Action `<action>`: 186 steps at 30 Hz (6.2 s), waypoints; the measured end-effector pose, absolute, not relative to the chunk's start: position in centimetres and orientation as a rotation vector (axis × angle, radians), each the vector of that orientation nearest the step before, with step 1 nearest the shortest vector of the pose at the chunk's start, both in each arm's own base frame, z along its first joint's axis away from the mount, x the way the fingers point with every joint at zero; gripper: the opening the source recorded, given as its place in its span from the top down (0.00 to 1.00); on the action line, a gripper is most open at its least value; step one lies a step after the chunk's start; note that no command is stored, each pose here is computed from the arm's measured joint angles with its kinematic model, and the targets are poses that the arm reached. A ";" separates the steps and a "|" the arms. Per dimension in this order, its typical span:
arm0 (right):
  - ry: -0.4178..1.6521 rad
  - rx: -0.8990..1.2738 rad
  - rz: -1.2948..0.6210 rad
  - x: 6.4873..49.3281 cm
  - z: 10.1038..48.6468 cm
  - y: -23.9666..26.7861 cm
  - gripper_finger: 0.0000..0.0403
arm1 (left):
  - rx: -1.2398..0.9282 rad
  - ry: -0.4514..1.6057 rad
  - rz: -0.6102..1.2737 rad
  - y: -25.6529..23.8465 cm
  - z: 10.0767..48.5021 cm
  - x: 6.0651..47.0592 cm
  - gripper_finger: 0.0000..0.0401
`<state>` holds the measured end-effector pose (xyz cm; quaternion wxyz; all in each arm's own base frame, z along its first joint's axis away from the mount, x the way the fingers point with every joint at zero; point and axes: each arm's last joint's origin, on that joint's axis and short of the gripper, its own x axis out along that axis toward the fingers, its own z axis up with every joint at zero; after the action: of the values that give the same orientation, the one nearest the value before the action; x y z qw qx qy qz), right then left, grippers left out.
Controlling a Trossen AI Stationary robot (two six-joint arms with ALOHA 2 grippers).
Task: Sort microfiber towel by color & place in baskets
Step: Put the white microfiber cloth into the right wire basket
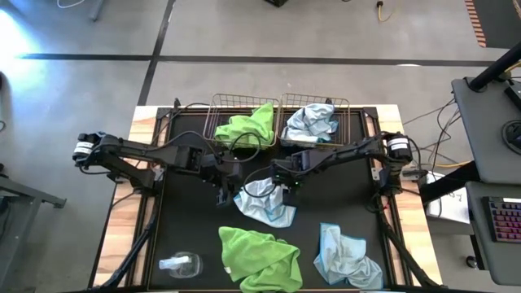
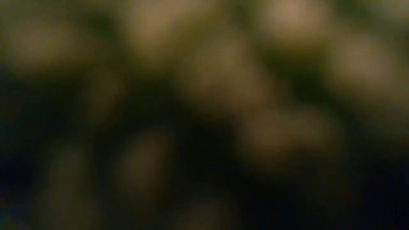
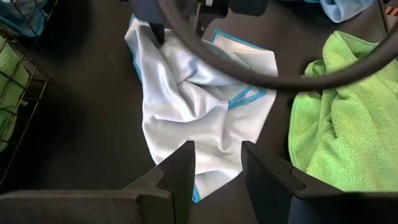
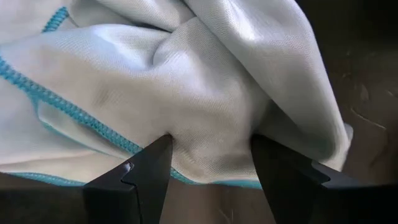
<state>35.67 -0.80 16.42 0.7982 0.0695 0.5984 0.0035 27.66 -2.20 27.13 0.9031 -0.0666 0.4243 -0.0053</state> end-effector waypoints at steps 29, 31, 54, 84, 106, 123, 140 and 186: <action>1.306 0.171 0.000 36.1 15.5 -0.8 0.74 | -0.131 0.845 -0.009 -2.1 28.4 26.5 0.71; 1.307 0.178 -0.005 36.1 15.5 -0.8 0.82 | -0.131 0.835 -0.009 -2.0 28.7 26.3 0.71; 1.151 0.103 -0.066 36.8 22.2 -1.1 0.97 | -0.120 0.834 -0.013 -2.0 28.9 25.9 0.71; 0.614 -0.300 -1.036 27.5 38.3 -4.1 0.97 | -0.005 0.843 0.080 -1.6 28.8 25.8 0.71; 0.879 0.013 -0.988 25.6 35.4 -10.5 0.97 | 0.017 0.848 0.113 -1.5 28.8 25.7 0.71; 1.068 0.028 -0.928 24.9 34.0 -10.2 0.77 | 0.037 0.850 0.155 -1.3 28.8 25.6 0.71; 1.241 0.614 -0.408 24.3 33.2 -7.0 0.61 | 0.035 0.852 0.157 -1.3 29.0 25.3 0.71; 1.478 0.735 -0.176 20.4 24.6 16.4 0.66 | 0.011 0.883 0.170 -1.3 28.8 25.0 0.71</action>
<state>20.41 16.40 24.64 0.6749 0.3268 0.6570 -0.0781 25.00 -1.31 28.81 0.9006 0.0053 0.4267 0.0820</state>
